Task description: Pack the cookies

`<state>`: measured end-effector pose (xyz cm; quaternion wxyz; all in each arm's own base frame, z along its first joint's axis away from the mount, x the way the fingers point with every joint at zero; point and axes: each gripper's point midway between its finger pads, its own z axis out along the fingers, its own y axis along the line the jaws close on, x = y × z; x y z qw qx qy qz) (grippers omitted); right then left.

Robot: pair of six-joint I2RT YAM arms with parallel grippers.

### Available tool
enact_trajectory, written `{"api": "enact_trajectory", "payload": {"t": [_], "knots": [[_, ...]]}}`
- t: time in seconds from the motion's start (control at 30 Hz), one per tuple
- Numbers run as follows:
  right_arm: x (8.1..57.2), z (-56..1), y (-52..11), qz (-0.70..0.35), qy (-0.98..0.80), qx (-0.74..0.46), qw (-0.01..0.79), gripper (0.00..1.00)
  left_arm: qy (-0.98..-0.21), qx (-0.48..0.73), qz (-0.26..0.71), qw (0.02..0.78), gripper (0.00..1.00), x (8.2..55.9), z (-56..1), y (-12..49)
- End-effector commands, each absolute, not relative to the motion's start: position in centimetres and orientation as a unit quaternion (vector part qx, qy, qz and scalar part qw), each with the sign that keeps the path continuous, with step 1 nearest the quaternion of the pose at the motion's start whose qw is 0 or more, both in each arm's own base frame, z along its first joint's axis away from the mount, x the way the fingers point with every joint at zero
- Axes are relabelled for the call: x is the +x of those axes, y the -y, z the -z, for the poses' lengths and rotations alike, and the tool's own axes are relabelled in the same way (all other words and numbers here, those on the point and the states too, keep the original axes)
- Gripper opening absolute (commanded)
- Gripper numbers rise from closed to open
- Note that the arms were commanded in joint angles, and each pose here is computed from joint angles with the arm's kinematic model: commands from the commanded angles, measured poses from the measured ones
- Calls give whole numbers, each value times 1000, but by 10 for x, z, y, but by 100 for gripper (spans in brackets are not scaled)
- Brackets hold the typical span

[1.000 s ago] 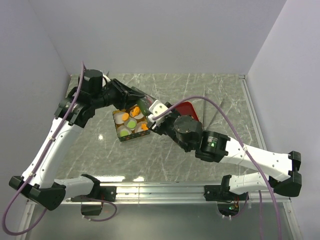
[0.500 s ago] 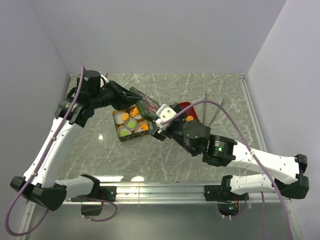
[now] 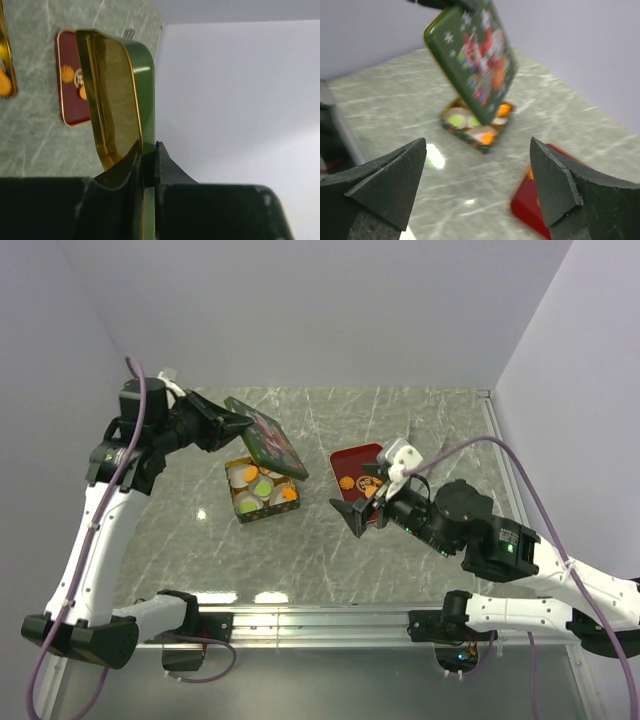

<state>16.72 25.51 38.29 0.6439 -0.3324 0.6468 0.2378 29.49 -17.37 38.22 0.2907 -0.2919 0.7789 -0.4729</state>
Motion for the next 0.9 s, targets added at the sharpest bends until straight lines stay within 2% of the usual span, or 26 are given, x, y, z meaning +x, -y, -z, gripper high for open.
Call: {"api": "enact_trajectory", "payload": {"t": [0.0,0.13,0.17,0.23,0.37,0.6,0.87], "knots": [[150,-400,-278,-357,-666,-303,580,90,-738,-202,497,410,0,277,-442,159],[148,-427,-303,-493,-671,-273,481,88,-736,-163,463,466,2,261,-445,145],[161,-433,-301,-505,-673,-256,477,88,-729,-154,464,479,2,252,-450,143],[151,-447,-316,-589,-649,-260,406,88,-727,-141,468,482,0,245,-445,144],[167,-455,-334,-683,-619,-237,307,86,-694,-106,504,503,0,221,-455,149],[185,-454,-351,-729,-599,-214,253,84,-643,-74,542,535,0,195,-478,151],[212,-425,-351,-681,-641,-195,293,83,-631,-56,547,547,0,184,-496,151]]}}
